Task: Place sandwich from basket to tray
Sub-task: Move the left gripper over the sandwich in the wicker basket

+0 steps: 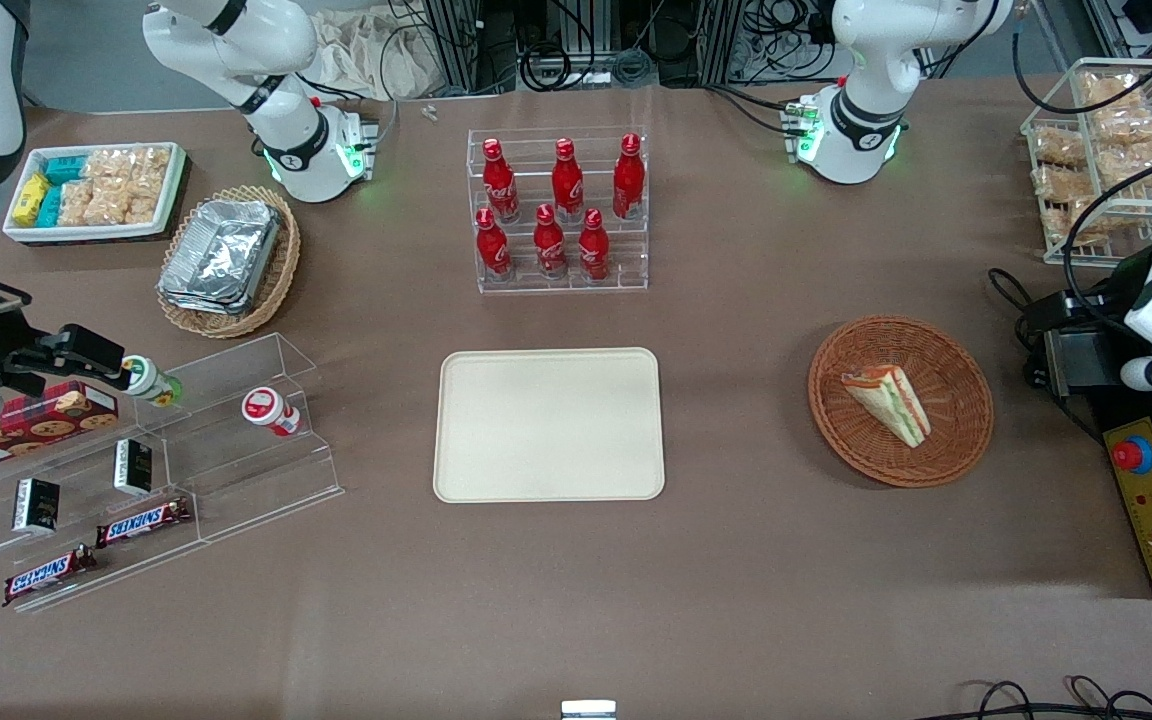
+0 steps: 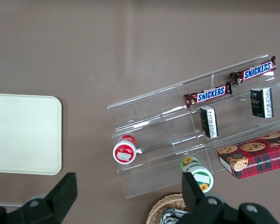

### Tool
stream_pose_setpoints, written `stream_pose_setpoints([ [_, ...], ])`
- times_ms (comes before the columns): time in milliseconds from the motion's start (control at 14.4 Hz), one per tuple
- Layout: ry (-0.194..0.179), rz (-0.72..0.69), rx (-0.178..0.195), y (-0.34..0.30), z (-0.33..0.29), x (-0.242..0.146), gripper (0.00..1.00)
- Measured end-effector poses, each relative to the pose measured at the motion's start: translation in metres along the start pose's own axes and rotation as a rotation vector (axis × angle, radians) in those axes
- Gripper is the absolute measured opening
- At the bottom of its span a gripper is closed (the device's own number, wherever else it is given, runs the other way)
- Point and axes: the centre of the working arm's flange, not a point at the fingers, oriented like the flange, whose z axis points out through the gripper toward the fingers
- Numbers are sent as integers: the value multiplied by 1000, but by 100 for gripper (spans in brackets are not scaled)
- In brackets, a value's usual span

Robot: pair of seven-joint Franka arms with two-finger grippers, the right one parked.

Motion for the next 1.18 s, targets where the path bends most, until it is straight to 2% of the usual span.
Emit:
stream_pose_setpoints([
  [348, -6, 1, 0, 0, 3, 1, 100],
  [487, -41, 3, -1, 2, 17, 4, 100],
  [626, -65, -10, -27, 7, 34, 6, 100],
  [696, -56, -32, -38, 9, 43, 6, 100],
  [974, 18, -212, -50, 20, 82, -8, 100],
  [1183, 31, -315, -53, 37, 117, -14, 100],
])
